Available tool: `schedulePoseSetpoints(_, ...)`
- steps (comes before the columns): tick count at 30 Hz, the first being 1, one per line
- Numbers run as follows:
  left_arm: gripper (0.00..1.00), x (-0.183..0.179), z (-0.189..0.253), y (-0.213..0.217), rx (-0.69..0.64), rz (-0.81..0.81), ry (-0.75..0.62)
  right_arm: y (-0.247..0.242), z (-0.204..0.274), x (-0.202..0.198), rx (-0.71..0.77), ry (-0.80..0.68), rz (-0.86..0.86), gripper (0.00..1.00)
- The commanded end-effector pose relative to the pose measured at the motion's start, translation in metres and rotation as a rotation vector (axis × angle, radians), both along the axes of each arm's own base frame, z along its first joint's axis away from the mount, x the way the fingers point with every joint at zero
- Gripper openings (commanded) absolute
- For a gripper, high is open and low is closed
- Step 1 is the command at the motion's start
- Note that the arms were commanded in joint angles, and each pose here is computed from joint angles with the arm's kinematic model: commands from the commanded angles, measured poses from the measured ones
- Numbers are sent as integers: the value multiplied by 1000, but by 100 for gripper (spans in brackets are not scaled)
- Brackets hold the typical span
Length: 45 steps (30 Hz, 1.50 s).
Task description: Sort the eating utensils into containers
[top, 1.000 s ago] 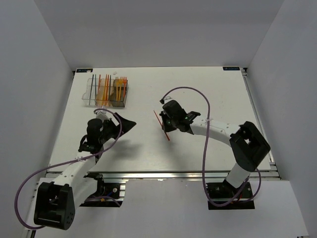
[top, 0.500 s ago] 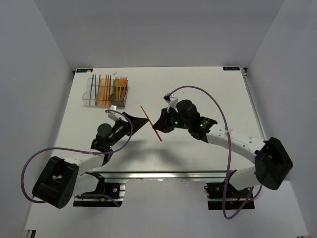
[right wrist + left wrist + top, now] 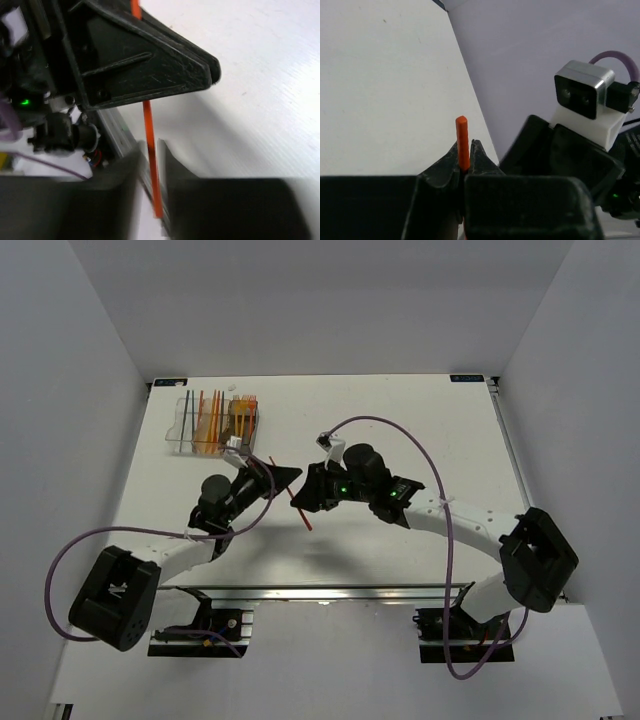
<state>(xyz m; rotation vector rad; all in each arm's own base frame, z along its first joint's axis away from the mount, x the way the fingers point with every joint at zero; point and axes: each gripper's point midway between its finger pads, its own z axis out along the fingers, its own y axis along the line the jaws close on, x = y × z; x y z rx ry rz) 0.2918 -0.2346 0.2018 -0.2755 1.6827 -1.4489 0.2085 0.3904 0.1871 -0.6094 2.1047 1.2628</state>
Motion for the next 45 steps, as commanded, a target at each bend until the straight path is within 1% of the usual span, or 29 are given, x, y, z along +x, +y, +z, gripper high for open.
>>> schedulePoseSetpoints(1, 0, 15, 26, 4, 171, 39, -116, -12, 22, 26, -15, -61, -165, 57)
schedulePoseSetpoints(2, 0, 28, -12, 26, 335, 138, 31, -24, 29, 32, -18, -78, -217, 72)
schedulePoseSetpoints(3, 0, 50, 23, 39, 418, 229, -29, -33, 27, 35, -35, -83, -255, 83)
schedulePoseSetpoints(4, 0, 63, 24, 64, 606, 318, -60, -46, 16, 39, -73, -97, -299, 89)
schedulePoseSetpoints(5, 0, 66, 1, 94, 780, 394, 56, -62, 26, 44, -63, -129, -348, 89)
schedulePoseSetpoints(6, 0, 87, 33, 133, 897, 602, 36, -75, 15, 45, -93, -130, -381, 90)
schedulePoseSetpoints(8, 0, 105, 26, 168, 1047, 705, 113, -96, 20, 50, -93, -151, -431, 89)
schedulePoseSetpoints(9, 0, 118, 51, 183, 1103, 778, 84, -104, 18, 52, -102, -152, -448, 89)
schedulePoseSetpoints(10, 0, 131, 56, 199, 1132, 810, 86, -114, 18, 52, -103, -159, -466, 89)
schedulePoseSetpoints(11, 0, 150, 47, 209, 1165, 822, 107, -119, 16, 51, -117, -173, -463, 89)
schedulePoseSetpoints(12, 0, 163, 52, 218, 1165, 827, 105, -122, 17, 50, -119, -185, -459, 89)
schedulePoseSetpoints(13, 0, 183, 78, 242, 1165, 886, 51, -131, 14, 46, -140, -188, -458, 89)
schedulePoseSetpoints(14, 0, 199, 69, 250, 1205, 874, 53, -137, 8, 44, -180, -202, -441, 89)
schedulePoseSetpoints(15, 0, 210, 73, 256, 1230, 867, 28, -141, 7, 42, -196, -210, -438, 89)
schedulePoseSetpoints(16, 0, 223, 94, 273, 1271, 894, -34, -146, 8, 38, -205, -223, -434, 89)
schedulePoseSetpoints(17, 0, 237, 81, 282, 1297, 875, -26, -149, 5, 36, -223, -237, -421, 89)
schedulePoseSetpoints(18, 0, 248, 80, 288, 1299, 825, -61, -151, 8, 33, -218, -251, -414, 89)
schedulePoseSetpoints(19, 0, 256, 93, 309, 1289, 865, -76, -153, 4, 30, -227, -252, -405, 89)
schedulePoseSetpoints(21, 0, 278, 90, 329, 1282, 868, -109, -155, 2, 25, -230, -261, -382, 89)
schedulePoseSetpoints(23, 0, 291, 81, 338, 1279, 849, -111, -153, -3, 19, -231, -259, -344, 89)
schedulePoseSetpoints(24, 0, 299, 64, 344, 1282, 833, -92, -152, -4, 18, -226, -262, -337, 89)
schedulePoseSetpoints(27, 0, 313, 54, 353, 1259, 840, -110, -149, -8, 15, -217, -257, -307, 89)
schedulePoseSetpoints(31, 0, 327, 29, 352, 1278, 790, -113, -146, -11, 14, -220, -254, -290, 89)
schedulePoseSetpoints(37, 0, 335, -1, 348, 1281, 744, -125, -142, -11, 18, -224, -253, -288, 89)
schedulePoseSetpoints(40, 8, 335, -17, 349, 1294, 727, -102, -142, -13, 20, -234, -252, -289, 89)
schedulePoseSetpoints(42, 25, 333, -29, 348, 1309, 696, -83, -142, -14, 21, -240, -251, -294, 89)
schedulePoseSetpoints(43, 38, 332, -30, 347, 1308, 692, -79, -142, -13, 22, -241, -252, -294, 89)
schedulePoseSetpoints(44, 67, 330, -21, 347, 1296, 704, -88, -143, -14, 22, -248, -250, -299, 89)
schedulePoseSetpoints(45, 76, 327, -17, 346, 1290, 718, -91, -143, -14, 23, -251, -250, -301, 89)
